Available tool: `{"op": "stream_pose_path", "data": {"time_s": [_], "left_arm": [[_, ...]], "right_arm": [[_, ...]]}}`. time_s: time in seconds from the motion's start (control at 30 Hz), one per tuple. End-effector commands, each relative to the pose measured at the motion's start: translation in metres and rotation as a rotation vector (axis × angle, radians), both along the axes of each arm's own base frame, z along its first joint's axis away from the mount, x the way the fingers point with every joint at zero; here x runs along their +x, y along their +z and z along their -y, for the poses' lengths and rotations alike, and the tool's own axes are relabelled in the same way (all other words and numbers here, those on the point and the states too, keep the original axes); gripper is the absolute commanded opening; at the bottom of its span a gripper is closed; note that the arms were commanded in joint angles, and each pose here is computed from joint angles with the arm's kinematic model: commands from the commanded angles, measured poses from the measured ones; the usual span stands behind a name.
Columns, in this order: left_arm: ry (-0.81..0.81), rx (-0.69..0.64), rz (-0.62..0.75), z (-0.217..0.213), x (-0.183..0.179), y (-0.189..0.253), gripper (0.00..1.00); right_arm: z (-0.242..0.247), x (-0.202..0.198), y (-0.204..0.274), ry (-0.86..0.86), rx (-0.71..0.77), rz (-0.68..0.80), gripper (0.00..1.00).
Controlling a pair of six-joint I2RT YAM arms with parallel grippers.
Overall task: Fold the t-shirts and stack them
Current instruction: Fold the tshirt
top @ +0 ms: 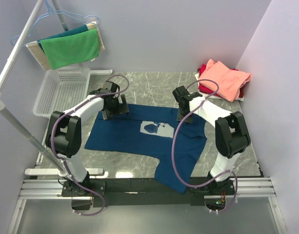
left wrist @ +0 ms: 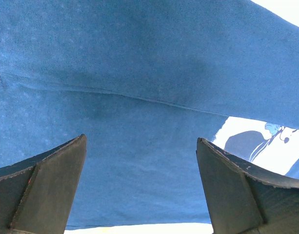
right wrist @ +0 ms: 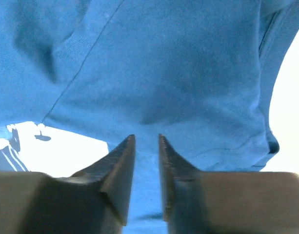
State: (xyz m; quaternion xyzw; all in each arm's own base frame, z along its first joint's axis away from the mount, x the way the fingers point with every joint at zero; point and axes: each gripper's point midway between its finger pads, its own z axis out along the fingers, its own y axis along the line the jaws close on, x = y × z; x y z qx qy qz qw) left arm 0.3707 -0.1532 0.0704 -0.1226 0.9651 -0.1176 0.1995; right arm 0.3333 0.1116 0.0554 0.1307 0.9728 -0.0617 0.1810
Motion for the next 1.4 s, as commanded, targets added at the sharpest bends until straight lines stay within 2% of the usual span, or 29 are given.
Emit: {"op": "stream_pose_path", "data": {"time_s": [0.0, 0.43, 0.83, 0.93, 1.03, 1.07, 1.13, 1.37], "left_arm": [[-0.003, -0.006, 0.041, 0.002, 0.009, 0.010, 0.99], [0.004, -0.009, 0.025, 0.003, 0.011, 0.003, 0.99], [0.000, 0.002, 0.021, 0.003, 0.012, 0.002, 0.99], [0.001, 0.007, 0.022, 0.002, 0.013, 0.002, 0.99], [0.003, 0.008, 0.021, 0.002, 0.013, 0.002, 0.99], [0.004, 0.007, 0.021, 0.002, 0.014, 0.002, 1.00], [0.002, 0.003, 0.019, 0.003, 0.015, 0.002, 1.00], [-0.003, -0.004, 0.032, 0.006, 0.021, 0.007, 0.99]], "right_arm": [[-0.001, -0.011, 0.018, 0.019, 0.040, 0.033, 0.43], [-0.010, -0.036, -0.008, 0.048, 0.055, -0.044, 0.43], [-0.016, -0.014, -0.032, 0.081, 0.009, -0.099, 0.45], [-0.016, -0.013, -0.035, 0.083, 0.002, -0.105, 0.40], [-0.012, -0.012, -0.033, 0.078, -0.015, -0.104, 0.20], [-0.012, -0.010, -0.032, 0.077, -0.018, -0.097, 0.09], [-0.010, -0.010, -0.026, 0.072, -0.031, -0.088, 0.00], [-0.006, 0.004, 0.011, 0.062, -0.047, -0.011, 0.00]]}}
